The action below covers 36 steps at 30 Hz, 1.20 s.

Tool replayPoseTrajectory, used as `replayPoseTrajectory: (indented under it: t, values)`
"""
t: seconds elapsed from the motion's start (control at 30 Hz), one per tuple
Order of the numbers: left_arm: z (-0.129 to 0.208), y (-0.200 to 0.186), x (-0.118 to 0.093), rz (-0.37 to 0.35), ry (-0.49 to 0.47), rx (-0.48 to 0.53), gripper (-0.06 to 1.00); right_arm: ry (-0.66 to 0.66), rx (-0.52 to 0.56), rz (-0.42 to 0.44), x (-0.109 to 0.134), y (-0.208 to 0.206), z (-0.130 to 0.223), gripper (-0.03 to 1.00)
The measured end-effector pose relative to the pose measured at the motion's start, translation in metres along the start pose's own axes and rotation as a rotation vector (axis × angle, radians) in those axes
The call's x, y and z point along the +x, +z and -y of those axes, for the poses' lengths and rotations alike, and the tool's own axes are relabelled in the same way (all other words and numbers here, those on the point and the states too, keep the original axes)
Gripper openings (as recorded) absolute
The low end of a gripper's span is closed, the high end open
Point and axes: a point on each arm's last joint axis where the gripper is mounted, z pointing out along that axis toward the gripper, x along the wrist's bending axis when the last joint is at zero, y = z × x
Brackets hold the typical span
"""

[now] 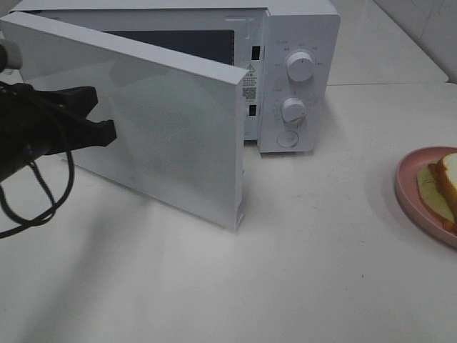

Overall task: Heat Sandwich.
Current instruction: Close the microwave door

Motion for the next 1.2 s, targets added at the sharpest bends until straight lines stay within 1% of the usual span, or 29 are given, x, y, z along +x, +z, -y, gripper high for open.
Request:
replayPoseTrajectory:
  t: [0.03,0.07,0.13,0.17,0.2,0.23,0.27,0.3,0.37,0.4,0.5,0.53,0.6,0.97,1.2]
  values:
    - [0.0,0.006,-0.01,-0.027,0.012,0.004,0.0,0.0,0.0,0.0,0.0,0.0,0.0,0.67]
    - [0.0,0.006,-0.01,-0.027,0.012,0.004,0.0,0.0,0.0,0.0,0.0,0.0,0.0,0.67]
    - [-0.002,0.012,-0.021,-0.053,0.04,0.001,0.0,0.0,0.0,0.0,0.0,0.0,0.0,0.67]
    - [-0.003,0.018,-0.034,-0.07,0.07,0.002,0.0,0.0,0.0,0.0,0.0,0.0,0.0,0.67]
    - [-0.004,0.021,-0.041,-0.075,0.087,0.002,0.0,0.0,0.0,0.0,0.0,0.0,0.0,0.67]
    - [-0.004,0.021,-0.041,-0.075,0.087,0.002,0.0,0.0,0.0,0.0,0.0,0.0,0.0,0.67]
    - [-0.005,0.024,-0.048,-0.089,0.096,0.002,0.0,0.0,0.0,0.0,0.0,0.0,0.0,0.66]
    - [-0.007,0.03,-0.058,-0.136,0.091,0.004,0.0,0.0,0.0,0.0,0.0,0.0,0.0,0.65]
    - [-0.008,0.036,-0.069,-0.182,0.074,0.002,0.0,0.0,0.0,0.0,0.0,0.0,0.0,0.65]
    - [-0.008,0.036,-0.069,-0.182,0.074,0.002,0.0,0.0,0.0,0.0,0.0,0.0,0.0,0.65]
    - [-0.012,0.046,-0.09,-0.251,0.055,-0.026,0.0,0.0,0.0,0.0,0.0,0.0,0.0,0.63]
    - [-0.012,0.046,-0.09,-0.251,0.055,-0.026,0.0,0.0,0.0,0.0,0.0,0.0,0.0,0.63]
    - [-0.016,0.055,-0.102,-0.279,0.046,-0.051,0.0,0.0,0.0,0.0,0.0,0.0,0.0,0.63]
    - [-0.021,0.087,-0.125,-0.294,-0.005,-0.091,0.0,0.0,0.0,0.0,0.0,0.0,0.0,0.62]
    - [-0.016,0.104,-0.133,-0.305,0.031,-0.086,0.0,0.0,0.0,0.0,0.0,0.0,0.0,0.63]
